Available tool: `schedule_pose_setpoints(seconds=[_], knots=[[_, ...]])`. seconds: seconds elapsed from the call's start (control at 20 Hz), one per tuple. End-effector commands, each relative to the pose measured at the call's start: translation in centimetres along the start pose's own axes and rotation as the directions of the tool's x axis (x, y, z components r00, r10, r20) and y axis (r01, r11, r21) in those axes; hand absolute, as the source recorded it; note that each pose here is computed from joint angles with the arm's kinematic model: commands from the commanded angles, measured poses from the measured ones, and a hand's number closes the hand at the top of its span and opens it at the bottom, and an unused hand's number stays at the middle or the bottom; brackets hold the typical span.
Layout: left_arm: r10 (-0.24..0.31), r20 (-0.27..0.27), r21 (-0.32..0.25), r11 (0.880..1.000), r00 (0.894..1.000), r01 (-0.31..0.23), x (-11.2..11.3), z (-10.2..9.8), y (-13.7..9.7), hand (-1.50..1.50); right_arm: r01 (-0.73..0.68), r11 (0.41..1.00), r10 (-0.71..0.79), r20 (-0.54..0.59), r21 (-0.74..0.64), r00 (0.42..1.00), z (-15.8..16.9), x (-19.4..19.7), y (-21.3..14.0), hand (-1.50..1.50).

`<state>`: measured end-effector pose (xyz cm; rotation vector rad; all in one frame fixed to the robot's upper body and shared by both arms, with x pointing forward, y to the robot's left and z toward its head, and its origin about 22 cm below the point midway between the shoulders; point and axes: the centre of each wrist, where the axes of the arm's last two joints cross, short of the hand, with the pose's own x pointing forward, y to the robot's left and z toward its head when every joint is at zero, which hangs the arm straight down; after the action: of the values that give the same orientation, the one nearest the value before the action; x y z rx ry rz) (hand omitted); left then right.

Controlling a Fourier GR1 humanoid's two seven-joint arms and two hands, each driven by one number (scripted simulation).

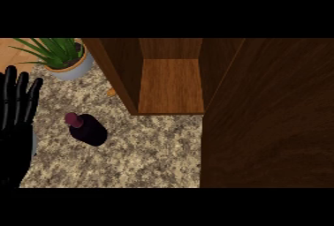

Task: Pick up the wine, place it into the cabinet and close the cabinet

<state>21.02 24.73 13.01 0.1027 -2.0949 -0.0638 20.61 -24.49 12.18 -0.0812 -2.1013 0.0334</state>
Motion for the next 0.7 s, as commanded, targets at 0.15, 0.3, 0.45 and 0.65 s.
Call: schedule_pose_setpoints(seconds=[0.15,0.3,0.45,0.65], knots=[[0.130,-0.044,-0.496,0.858,0.991,-0.134,-0.2,-2.1,-3.4,-1.50,0.036,0.998,-0.036,0.001,0.051,0.999,1.2,0.5,1.2,-1.50],[0.193,-0.279,-0.653,0.680,0.941,-0.333,-2.8,-0.6,-6.7,-1.50,0.165,0.931,-0.148,-0.075,0.325,0.986,1.0,0.5,3.8,-1.50],[0.198,-0.354,-0.704,0.587,0.914,-0.400,-2.1,-0.2,-6.5,-1.50,0.195,0.919,-0.157,-0.137,0.342,0.978,3.1,1.8,2.8,-1.50],[0.208,-0.403,-0.708,0.546,0.891,-0.448,1.0,-1.5,-5.7,-1.50,0.199,0.910,-0.162,-0.130,0.363,0.978,4.5,6.0,2.3,-1.50]])
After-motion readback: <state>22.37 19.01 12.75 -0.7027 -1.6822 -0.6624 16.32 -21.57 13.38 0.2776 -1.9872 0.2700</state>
